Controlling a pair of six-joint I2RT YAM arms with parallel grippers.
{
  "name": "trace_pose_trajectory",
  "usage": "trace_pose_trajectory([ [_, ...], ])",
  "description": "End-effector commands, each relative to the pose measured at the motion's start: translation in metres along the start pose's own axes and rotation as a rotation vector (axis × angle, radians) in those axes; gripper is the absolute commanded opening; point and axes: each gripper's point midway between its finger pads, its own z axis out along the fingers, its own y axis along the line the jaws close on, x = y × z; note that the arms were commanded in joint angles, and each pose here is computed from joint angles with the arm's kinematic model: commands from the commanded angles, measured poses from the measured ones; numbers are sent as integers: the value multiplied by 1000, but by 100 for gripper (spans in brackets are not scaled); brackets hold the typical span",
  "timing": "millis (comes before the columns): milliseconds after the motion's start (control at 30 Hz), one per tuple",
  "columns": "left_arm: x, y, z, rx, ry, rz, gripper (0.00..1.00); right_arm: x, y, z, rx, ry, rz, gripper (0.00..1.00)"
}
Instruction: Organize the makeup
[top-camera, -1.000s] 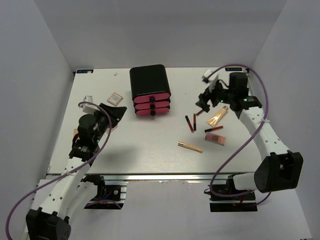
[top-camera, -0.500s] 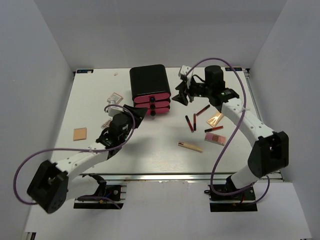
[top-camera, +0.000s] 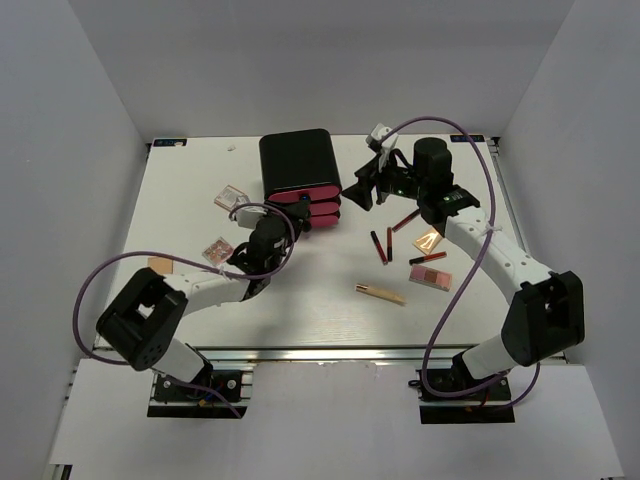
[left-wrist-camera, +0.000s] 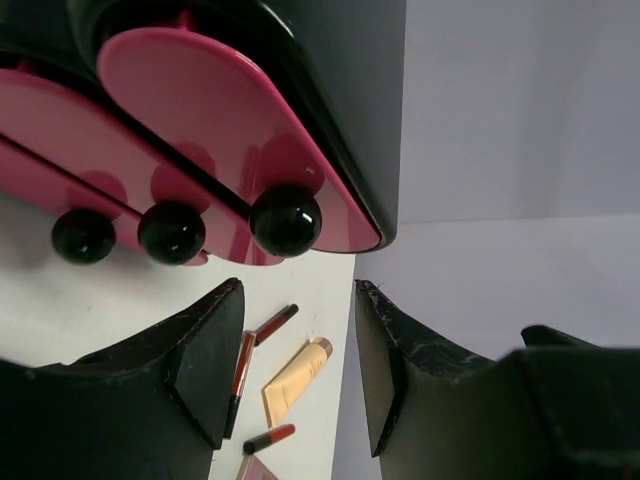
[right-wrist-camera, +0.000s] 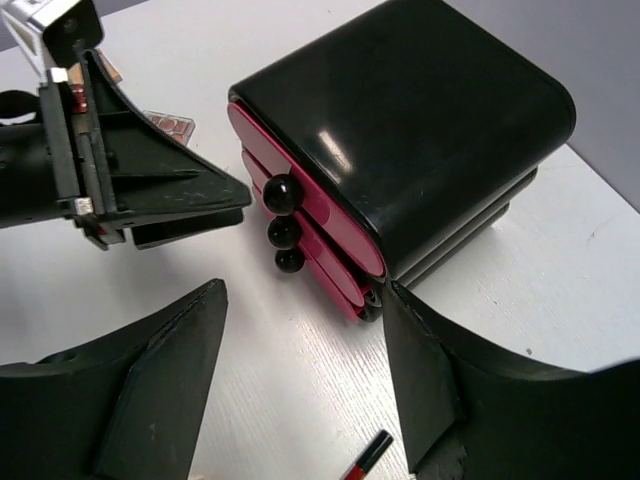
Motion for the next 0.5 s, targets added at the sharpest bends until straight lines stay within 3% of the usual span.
trace_pose_trajectory([
  [0,-2,-23,11,67,-34,-12,58,-21,1,-9,34,-65,-41,69],
  [467,-8,-21,36,62,-73,-13,55,-2,-2,-13,55,-22,-76,71],
])
